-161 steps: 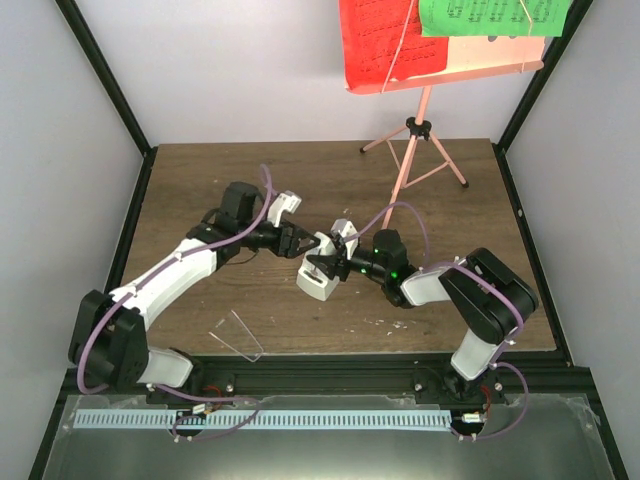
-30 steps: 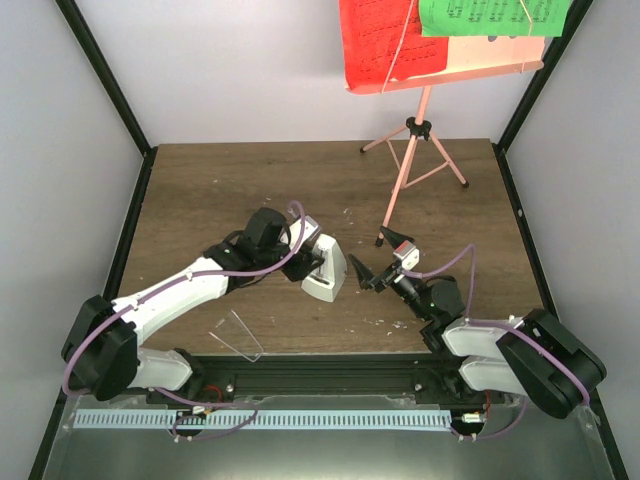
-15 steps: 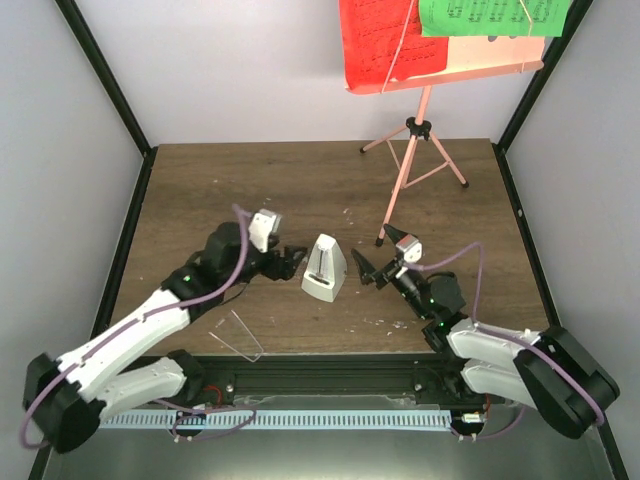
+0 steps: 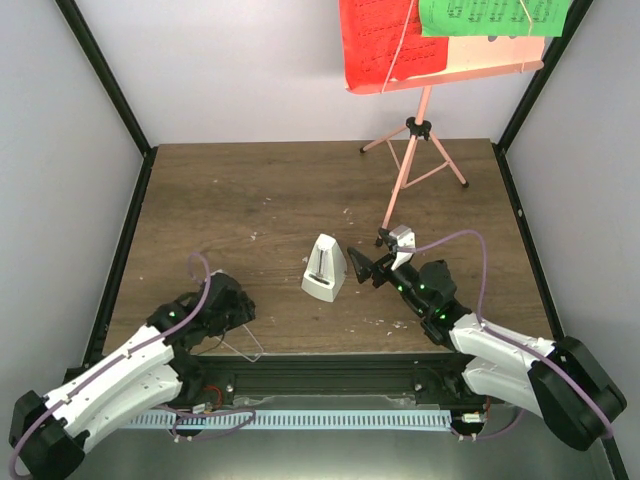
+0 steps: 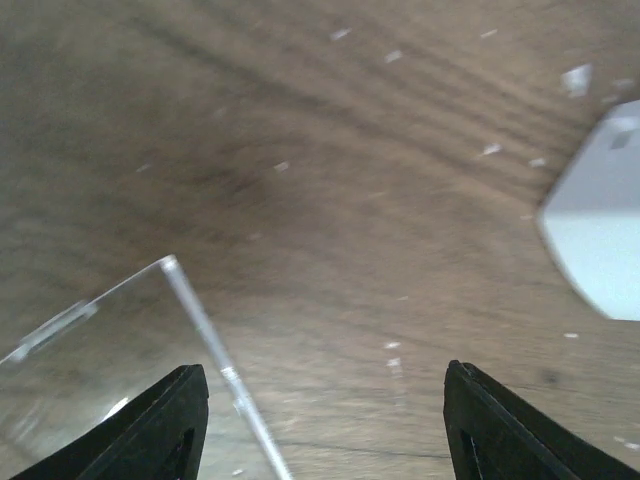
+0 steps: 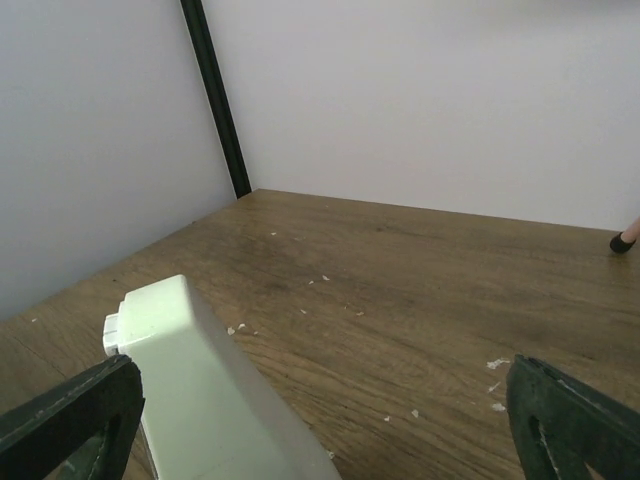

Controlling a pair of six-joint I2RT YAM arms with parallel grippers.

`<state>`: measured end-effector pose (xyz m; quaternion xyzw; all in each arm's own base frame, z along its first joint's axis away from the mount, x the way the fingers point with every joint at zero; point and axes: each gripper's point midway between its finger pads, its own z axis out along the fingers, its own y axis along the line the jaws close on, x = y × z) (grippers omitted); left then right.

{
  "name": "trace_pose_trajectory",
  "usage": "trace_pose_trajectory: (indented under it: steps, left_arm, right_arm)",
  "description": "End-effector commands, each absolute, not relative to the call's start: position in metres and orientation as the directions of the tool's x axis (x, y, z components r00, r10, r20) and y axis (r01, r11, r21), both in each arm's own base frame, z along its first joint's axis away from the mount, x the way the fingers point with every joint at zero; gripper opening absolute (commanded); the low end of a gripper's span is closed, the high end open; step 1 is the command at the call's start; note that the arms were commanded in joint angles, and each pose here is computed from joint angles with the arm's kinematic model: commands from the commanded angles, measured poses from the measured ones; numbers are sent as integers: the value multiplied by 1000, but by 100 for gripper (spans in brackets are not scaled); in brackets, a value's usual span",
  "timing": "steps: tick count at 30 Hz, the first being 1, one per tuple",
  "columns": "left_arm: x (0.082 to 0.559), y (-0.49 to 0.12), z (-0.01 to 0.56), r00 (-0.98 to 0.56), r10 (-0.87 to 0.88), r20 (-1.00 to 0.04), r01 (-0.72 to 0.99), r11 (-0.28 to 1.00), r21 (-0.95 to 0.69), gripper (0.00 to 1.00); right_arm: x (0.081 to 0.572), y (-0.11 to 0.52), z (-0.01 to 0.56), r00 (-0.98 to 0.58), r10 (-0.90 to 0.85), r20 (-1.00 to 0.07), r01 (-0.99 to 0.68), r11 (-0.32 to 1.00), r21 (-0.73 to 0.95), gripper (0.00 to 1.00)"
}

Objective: Pack up the instrument practice props

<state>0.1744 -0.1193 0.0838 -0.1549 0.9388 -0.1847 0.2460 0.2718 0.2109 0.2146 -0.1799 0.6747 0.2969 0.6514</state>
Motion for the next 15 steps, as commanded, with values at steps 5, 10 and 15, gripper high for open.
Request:
trace_pose_trajectory:
  steps: [5, 10, 15]
  left_arm:
    - [161, -87, 53, -832, -424, -356, -360, 903, -234, 59]
    - [172, -91, 47, -828, -406, -387, -343, 912, -223, 51]
    - [179, -96, 41, -830, -400, -389, -337, 915, -221, 43]
  right_arm:
    - [273, 208, 204, -130, 154, -979, -604, 771, 202, 100]
    - [274, 207, 202, -134, 157, -978, -598, 774, 206, 100]
    - [274, 207, 202, -136, 156, -978, -598, 774, 207, 100]
